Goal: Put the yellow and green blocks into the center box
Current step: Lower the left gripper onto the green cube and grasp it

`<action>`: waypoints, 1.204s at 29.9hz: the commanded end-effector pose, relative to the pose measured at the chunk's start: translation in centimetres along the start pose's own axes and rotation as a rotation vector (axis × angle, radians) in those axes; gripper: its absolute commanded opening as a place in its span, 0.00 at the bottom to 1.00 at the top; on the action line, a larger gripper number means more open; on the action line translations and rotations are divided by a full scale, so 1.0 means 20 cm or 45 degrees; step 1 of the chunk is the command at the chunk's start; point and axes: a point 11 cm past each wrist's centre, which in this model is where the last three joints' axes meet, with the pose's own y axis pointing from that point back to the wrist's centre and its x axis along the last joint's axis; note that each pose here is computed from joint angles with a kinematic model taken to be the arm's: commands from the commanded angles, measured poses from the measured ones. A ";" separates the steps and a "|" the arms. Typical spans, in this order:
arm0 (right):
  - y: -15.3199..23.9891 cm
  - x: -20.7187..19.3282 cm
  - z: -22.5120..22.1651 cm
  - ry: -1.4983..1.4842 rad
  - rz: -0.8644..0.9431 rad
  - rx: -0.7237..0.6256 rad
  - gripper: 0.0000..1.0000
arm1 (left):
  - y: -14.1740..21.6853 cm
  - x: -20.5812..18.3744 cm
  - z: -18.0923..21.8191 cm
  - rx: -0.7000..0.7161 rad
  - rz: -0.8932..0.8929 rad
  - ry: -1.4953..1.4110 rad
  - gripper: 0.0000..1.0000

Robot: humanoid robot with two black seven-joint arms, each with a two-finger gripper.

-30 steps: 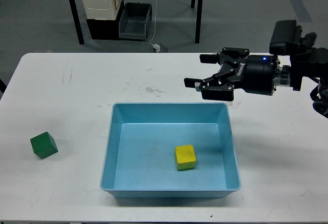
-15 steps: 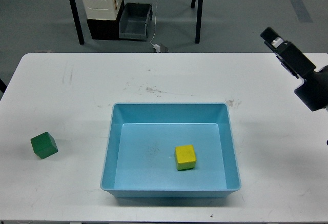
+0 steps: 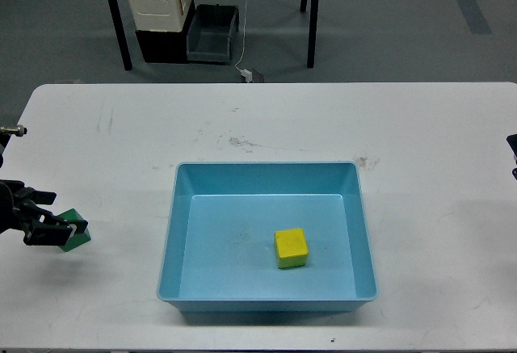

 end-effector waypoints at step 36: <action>0.06 -0.03 0.07 -0.034 0.024 -0.044 0.99 | -0.28 -0.11 -0.06 0.031 -0.029 -0.076 0.49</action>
